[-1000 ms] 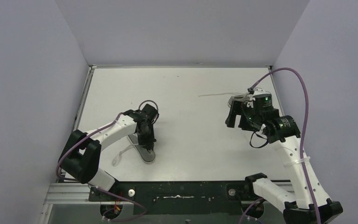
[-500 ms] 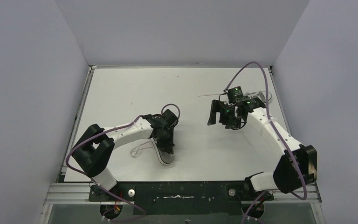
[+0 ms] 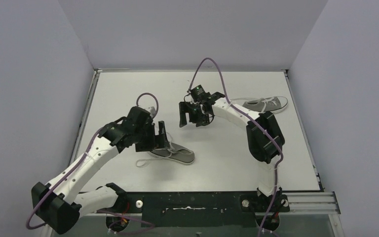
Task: Tie the shoes
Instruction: Move the shoe to the center of the board, then pick up the shoelace from the shoe.
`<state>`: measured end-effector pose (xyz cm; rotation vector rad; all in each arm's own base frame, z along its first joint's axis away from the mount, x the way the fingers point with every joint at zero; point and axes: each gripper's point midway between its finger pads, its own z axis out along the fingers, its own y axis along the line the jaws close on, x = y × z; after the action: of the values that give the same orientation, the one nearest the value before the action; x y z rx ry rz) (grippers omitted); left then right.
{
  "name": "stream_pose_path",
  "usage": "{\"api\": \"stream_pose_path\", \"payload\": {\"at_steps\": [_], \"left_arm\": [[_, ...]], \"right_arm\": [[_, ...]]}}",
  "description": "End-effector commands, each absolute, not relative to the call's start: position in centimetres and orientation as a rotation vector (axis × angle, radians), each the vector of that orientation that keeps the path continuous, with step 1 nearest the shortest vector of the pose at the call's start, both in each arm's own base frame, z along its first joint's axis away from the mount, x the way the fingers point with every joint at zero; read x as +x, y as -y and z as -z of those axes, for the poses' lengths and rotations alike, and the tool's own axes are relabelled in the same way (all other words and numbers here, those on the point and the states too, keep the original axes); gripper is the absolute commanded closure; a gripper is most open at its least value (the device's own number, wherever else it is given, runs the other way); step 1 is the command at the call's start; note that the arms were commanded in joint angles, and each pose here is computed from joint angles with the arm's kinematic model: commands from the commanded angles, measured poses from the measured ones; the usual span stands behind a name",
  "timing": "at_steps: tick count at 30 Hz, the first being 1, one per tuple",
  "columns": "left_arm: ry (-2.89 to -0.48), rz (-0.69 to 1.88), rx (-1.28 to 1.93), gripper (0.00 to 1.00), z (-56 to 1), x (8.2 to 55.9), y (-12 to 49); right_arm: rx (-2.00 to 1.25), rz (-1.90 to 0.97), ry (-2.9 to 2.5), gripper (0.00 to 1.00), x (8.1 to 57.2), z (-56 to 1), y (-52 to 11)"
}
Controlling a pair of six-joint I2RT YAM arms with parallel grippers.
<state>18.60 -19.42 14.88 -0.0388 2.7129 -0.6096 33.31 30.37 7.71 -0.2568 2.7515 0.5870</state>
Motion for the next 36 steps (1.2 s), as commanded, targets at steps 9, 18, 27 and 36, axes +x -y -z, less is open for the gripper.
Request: {"api": "stream_pose_path", "payload": {"at_steps": [9, 18, 27, 36], "left_arm": [[-2.677, 0.392, 0.035, 0.17, -20.3, 14.8, 10.7], [-2.721, 0.49, 0.025, 0.16, -19.0, 13.1, 11.5], [-2.751, 0.642, -0.141, 0.16, -17.3, 15.5, 14.3], [-2.775, 0.501, -1.037, 0.14, -12.4, 21.5, 12.8]], "right_arm": [[-0.587, -0.454, -2.533, 0.19, 36.5, -6.9, -41.3], [-0.807, -0.228, -2.52, 0.3, 35.1, -2.7, -40.9], [-0.675, -0.242, -2.558, 1.0, 34.7, -4.4, -38.0], [-0.492, -0.699, -2.474, 1.0, 31.5, -9.6, -34.6]]}}
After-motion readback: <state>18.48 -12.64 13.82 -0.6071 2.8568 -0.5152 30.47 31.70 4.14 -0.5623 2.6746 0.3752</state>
